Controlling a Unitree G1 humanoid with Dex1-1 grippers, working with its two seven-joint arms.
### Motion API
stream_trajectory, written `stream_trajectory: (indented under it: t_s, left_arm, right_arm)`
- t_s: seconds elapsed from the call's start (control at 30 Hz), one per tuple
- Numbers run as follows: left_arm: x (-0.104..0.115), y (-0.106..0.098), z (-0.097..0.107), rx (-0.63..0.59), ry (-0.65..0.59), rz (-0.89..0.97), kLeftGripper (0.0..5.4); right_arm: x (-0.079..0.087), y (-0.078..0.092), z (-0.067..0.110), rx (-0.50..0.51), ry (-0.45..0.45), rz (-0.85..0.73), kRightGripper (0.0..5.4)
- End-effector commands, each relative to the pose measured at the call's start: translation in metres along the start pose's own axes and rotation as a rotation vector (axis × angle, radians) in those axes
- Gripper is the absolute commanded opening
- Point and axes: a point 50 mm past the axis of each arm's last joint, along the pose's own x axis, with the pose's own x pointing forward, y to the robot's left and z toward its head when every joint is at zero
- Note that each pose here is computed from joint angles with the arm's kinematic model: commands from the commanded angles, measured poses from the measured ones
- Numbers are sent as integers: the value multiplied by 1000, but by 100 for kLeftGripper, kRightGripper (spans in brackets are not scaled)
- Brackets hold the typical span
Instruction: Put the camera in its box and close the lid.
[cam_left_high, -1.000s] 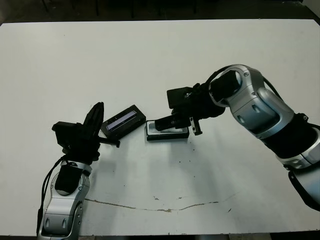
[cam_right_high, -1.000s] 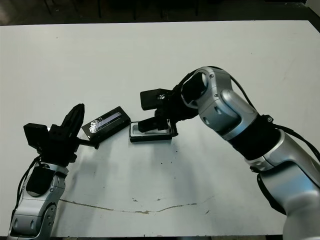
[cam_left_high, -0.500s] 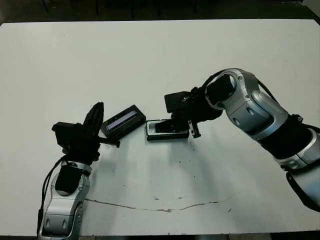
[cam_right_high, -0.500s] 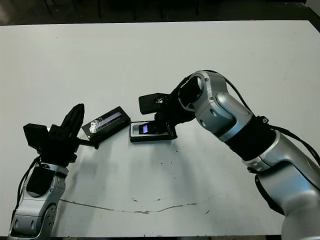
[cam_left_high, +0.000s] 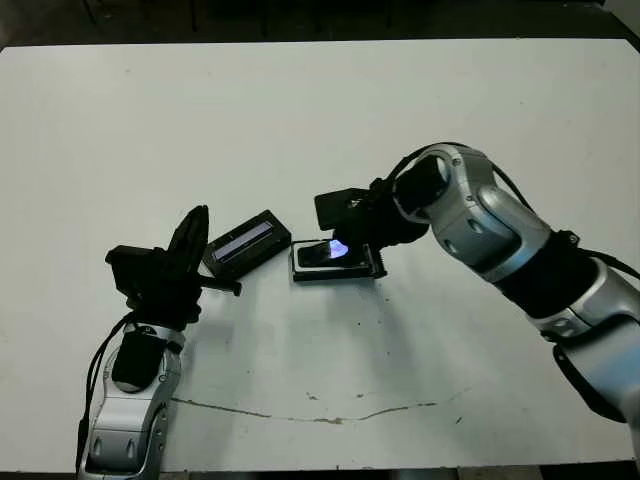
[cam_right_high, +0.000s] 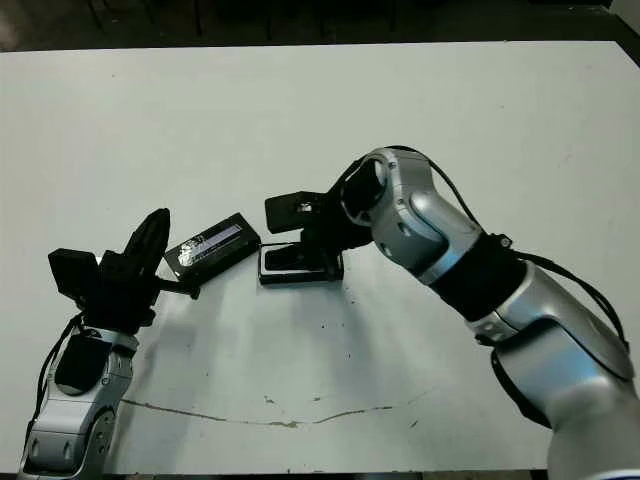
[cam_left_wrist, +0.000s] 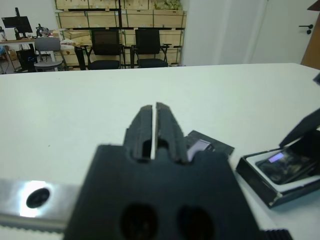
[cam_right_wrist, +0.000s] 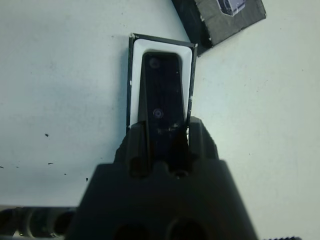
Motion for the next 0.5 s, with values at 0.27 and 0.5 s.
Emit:
stream_trajectory:
  t_s: [0.27, 0.5]
  left_arm:
    - [-4, 1, -9, -1, 42, 13, 0]
    - [-3, 0, -9, -2, 42, 19, 0]
  right_arm:
    - [14, 5, 8, -15, -30, 74, 64]
    - [7, 4, 8, -27, -34, 100, 64]
